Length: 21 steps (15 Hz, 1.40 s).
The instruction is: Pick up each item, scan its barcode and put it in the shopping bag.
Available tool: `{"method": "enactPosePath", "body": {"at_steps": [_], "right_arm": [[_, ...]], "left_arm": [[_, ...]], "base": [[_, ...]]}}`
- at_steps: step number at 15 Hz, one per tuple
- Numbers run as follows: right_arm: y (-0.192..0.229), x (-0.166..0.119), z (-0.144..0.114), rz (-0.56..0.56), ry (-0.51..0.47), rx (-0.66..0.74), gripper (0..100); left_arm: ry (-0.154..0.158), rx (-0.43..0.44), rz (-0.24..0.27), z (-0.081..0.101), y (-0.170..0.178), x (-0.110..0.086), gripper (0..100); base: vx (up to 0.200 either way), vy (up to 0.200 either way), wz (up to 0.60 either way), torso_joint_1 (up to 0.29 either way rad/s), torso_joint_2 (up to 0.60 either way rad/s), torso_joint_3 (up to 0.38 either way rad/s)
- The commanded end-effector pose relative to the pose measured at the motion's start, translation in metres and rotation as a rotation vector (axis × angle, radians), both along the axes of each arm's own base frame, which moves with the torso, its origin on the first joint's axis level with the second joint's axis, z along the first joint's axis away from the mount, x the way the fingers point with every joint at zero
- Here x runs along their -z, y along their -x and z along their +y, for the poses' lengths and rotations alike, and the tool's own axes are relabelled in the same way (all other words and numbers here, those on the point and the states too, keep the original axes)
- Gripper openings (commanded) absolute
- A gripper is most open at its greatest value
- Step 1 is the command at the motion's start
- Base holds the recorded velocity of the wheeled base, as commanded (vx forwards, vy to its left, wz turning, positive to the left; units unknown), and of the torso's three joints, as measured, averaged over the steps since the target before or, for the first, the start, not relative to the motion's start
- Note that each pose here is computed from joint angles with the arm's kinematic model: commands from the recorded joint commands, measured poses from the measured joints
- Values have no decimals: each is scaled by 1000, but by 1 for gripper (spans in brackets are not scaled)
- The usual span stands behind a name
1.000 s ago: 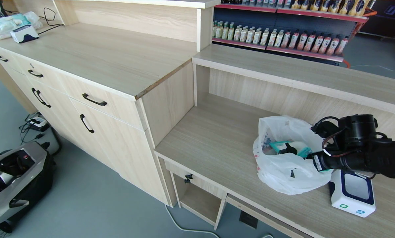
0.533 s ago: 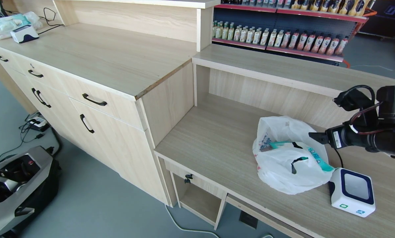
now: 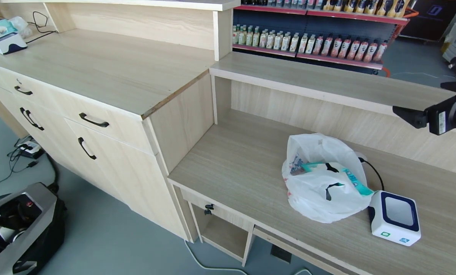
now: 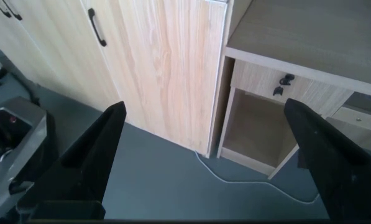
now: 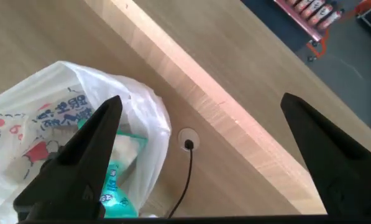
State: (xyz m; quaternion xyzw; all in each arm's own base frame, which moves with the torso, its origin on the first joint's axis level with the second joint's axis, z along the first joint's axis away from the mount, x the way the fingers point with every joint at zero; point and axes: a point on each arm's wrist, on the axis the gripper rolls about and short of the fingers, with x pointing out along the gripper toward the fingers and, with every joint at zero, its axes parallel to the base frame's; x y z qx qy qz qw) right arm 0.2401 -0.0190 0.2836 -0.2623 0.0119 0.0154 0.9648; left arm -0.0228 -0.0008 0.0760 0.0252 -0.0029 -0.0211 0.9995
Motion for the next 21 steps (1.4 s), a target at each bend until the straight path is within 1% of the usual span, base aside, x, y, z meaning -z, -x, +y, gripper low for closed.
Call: {"method": "enactPosePath", "body": {"at_steps": [1, 2, 3, 4, 6, 7, 8, 9, 10, 11, 12, 14, 15, 16, 17, 18, 19, 20, 21], "right_arm": [[34, -36, 1, -146, 28, -2, 100], [45, -50, 2, -189, 31, 0, 100], [53, -57, 2, -205, 32, 10, 100], [67, -67, -2, -237, 35, 59, 100], [94, -74, -2, -265, 19, 150, 100], [101, -74, -2, -257, 11, 166, 100], [122, -65, 0, -181, -47, 230, 100], [132, -54, 0, -120, -81, 265, 100], [148, -22, 2, 24, -161, 321, 100], [161, 11, 4, 114, -214, 350, 100], [173, 53, 6, 191, -229, 360, 100], [204, 146, 10, 263, -260, 369, 100], [214, 172, 12, 258, -264, 372, 100], [232, 198, 14, 226, -275, 382, 100], [240, 202, 15, 212, -283, 382, 100], [245, 203, 16, 169, -283, 370, 100], [253, 204, 17, 62, -285, 276, 100], [255, 205, 17, 48, -284, 256, 100], [259, 206, 16, 1, -286, 180, 100]], "left_arm": [[0, -1, -1, 0, 0, 0, 100], [0, -1, -1, 0, 0, 0, 100], [0, -1, -1, 0, 0, 0, 100], [0, -2, -1, 0, 0, 0, 100], [0, -1, -1, 0, 0, 0, 100], [0, -1, -1, 0, 0, 0, 100], [0, -1, -1, 0, 0, 0, 100], [0, -1, -1, 0, 0, 0, 100], [0, -2, -1, 0, 0, 0, 100], [0, -1, -1, 0, 0, 0, 100], [0, -1, -1, 0, 0, 0, 100], [0, -1, -1, 0, 0, 0, 100], [0, -1, -1, 0, 0, 0, 100], [0, -2, -1, 0, 0, 0, 100], [0, -1, -1, 0, 0, 0, 100], [0, -2, -1, 0, 0, 0, 100], [0, -1, -1, 0, 0, 0, 100], [0, -1, -1, 0, 0, 0, 100], [0, -2, -1, 0, 0, 0, 100]], "base": [[0, 0, -600, 12, 2, 2], [0, 0, -600, 7, 2, -2], [0, 0, -600, 2, 2, 2], [0, 0, -600, -2, 2, 7], [0, 0, -600, 2, 7, 2], [0, 0, -600, 7, 2, 2], [0, 0, -600, 2, 2, 12], [0, 0, -600, 2, 2, 7], [0, 0, -600, 7, -2, -2], [0, 0, -600, 7, 2, -2], [0, 0, 0, 0, 0, 0], [0, 0, 0, 0, 0, 0], [0, 0, 0, 0, 0, 0], [0, 0, 0, 0, 0, 0], [0, 0, 0, 0, 0, 0], [0, 0, 0, 0, 0, 0], [0, 0, 0, 0, 0, 0], [0, 0, 0, 0, 0, 0], [0, 0, 0, 0, 0, 0]]}}
